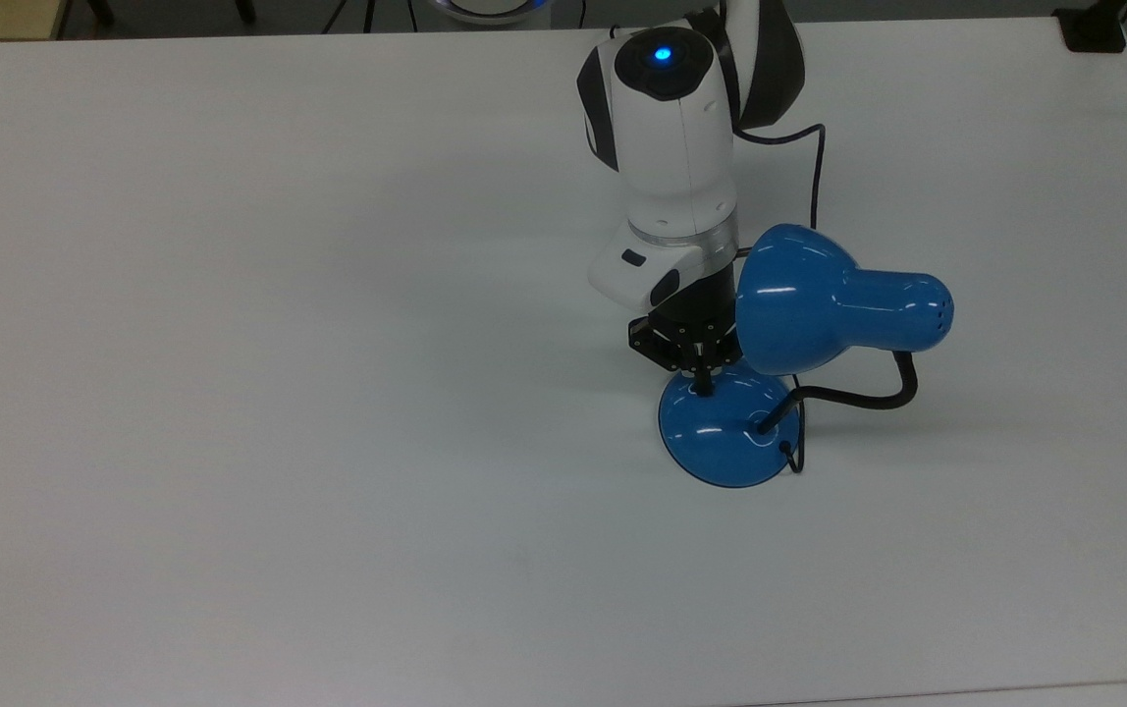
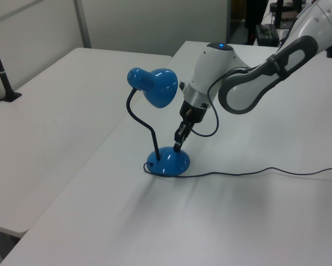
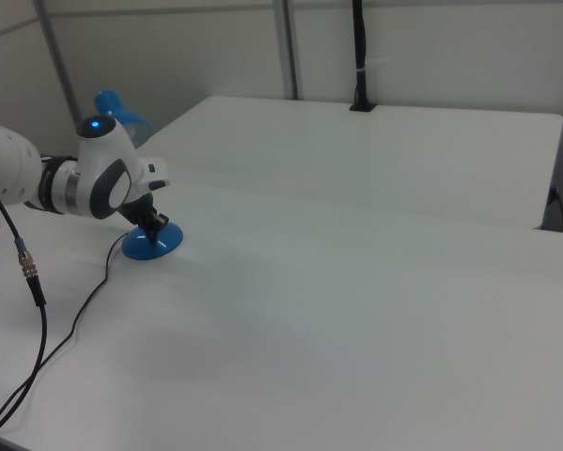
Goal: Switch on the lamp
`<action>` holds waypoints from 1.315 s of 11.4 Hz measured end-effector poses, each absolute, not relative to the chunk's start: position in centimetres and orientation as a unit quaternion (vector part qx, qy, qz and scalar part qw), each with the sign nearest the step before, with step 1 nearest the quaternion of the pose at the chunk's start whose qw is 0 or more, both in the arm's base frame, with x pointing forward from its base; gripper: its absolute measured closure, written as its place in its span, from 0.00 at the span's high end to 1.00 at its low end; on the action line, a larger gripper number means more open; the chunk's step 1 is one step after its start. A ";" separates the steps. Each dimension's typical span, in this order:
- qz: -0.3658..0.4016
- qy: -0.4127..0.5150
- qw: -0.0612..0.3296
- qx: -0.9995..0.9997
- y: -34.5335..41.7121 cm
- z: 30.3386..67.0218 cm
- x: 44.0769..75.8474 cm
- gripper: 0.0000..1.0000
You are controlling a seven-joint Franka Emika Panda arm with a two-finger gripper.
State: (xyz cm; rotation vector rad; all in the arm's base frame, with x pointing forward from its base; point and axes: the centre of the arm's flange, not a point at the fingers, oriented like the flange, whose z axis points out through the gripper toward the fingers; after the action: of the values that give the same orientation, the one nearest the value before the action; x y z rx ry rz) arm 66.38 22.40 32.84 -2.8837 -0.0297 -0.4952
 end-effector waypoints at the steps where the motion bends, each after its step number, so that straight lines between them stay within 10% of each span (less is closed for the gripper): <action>1: -0.168 -0.007 0.109 -0.980 22.4 32.8 66.4 0.01; 15: -0.177 -0.004 0.115 -0.977 22.7 32.8 66.5 0.01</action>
State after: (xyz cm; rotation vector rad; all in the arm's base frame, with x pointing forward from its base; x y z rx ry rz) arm 66.50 22.66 32.78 -2.8636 -0.0106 -0.5189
